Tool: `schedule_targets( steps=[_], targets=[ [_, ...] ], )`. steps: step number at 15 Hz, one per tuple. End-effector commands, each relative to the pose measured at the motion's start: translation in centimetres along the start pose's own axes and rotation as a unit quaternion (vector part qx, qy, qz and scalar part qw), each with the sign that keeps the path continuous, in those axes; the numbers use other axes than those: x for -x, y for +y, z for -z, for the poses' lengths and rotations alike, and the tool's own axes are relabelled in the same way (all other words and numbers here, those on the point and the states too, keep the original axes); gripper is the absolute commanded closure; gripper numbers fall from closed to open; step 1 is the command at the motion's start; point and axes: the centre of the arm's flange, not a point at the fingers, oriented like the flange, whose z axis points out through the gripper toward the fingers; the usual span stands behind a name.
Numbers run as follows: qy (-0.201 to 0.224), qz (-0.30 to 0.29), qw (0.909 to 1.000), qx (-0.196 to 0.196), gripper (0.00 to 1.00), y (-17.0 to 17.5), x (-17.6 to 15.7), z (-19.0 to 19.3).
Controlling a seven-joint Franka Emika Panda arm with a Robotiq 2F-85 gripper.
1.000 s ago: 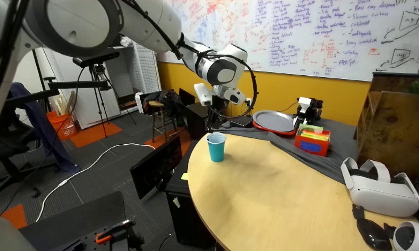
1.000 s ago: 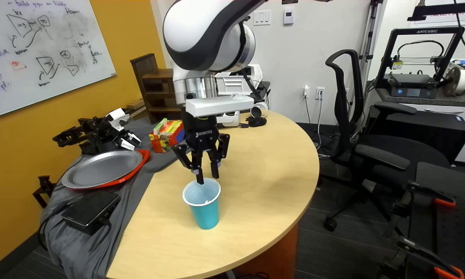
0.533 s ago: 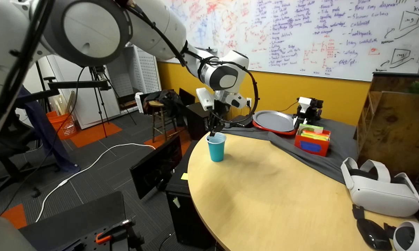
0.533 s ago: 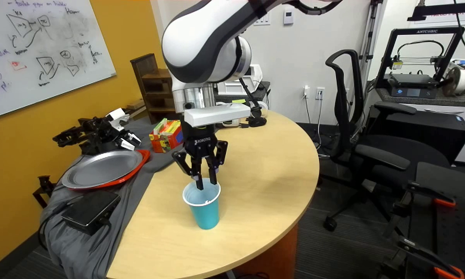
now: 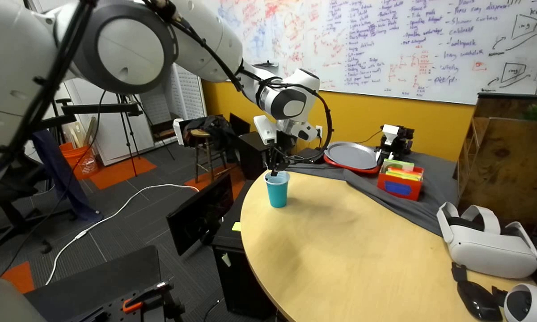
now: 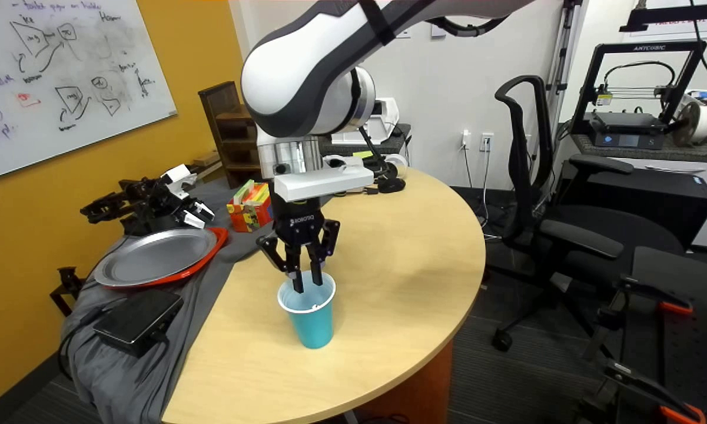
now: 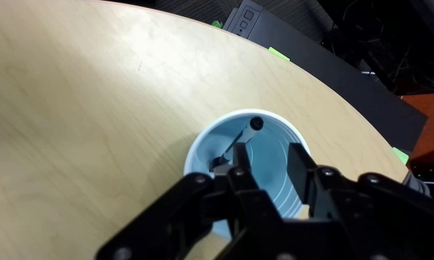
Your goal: Remove the pen from the cup and put it on the table
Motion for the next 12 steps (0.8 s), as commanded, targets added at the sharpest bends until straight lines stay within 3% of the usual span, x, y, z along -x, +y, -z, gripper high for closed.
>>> schedule_targets(
  steps=[1, 12],
  targets=[
    [0.013, 0.012, 0.9998, 0.001, 0.65, -0.5, -1.3, -0.2],
    [0.001, 0.006, 1.0, -0.001, 0.69, -0.1, -2.3, -1.8]
  ],
)
